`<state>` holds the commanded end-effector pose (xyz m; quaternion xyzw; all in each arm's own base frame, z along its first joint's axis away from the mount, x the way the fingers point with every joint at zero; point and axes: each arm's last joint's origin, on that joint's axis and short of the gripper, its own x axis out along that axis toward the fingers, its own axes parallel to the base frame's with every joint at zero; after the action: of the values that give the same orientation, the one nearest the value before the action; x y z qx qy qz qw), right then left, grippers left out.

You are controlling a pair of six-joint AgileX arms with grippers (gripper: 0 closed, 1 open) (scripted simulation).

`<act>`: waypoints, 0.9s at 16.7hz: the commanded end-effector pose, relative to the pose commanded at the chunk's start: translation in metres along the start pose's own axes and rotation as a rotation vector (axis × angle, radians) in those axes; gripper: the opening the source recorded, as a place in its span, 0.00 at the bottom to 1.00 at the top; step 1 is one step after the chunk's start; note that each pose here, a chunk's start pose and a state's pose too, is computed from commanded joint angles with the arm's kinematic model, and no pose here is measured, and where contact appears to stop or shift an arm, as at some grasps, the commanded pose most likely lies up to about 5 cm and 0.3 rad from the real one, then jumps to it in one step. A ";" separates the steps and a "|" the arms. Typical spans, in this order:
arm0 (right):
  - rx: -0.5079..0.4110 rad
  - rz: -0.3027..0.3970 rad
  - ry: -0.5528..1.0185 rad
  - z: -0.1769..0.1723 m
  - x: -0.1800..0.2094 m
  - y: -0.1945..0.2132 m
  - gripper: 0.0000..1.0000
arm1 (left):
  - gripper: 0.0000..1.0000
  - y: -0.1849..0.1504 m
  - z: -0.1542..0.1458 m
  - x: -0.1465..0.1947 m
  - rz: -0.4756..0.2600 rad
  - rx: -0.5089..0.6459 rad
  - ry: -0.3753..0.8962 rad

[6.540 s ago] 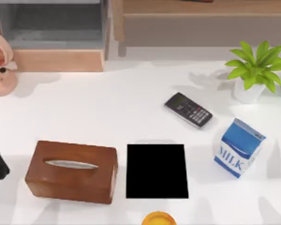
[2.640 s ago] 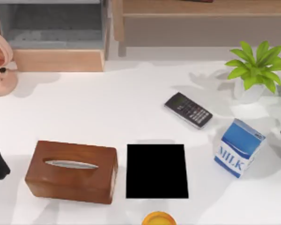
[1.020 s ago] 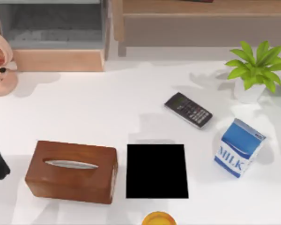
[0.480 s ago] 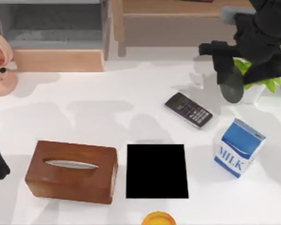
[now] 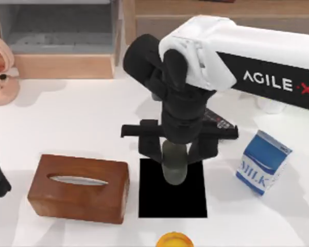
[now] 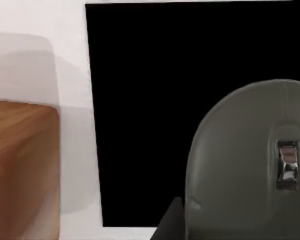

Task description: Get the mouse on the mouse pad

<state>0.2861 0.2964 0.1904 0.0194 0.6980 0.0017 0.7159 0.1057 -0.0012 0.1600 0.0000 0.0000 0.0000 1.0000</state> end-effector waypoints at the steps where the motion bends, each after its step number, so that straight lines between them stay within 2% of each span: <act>1: 0.000 -0.013 0.002 -0.004 0.004 0.002 0.00 | 1.00 0.000 0.000 0.000 0.000 0.000 0.000; 7: 0.002 -0.010 -0.002 -0.004 0.002 0.002 0.00 | 1.00 0.000 0.000 0.000 0.000 0.000 0.000; 15: -0.041 0.000 -0.053 -0.004 -0.004 -0.004 0.00 | 1.00 0.000 0.000 0.000 0.000 0.000 0.000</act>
<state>0.2817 0.2920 0.1941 0.0048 0.6784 0.0155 0.7345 0.1057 -0.0012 0.1600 0.0000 0.0000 0.0000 1.0000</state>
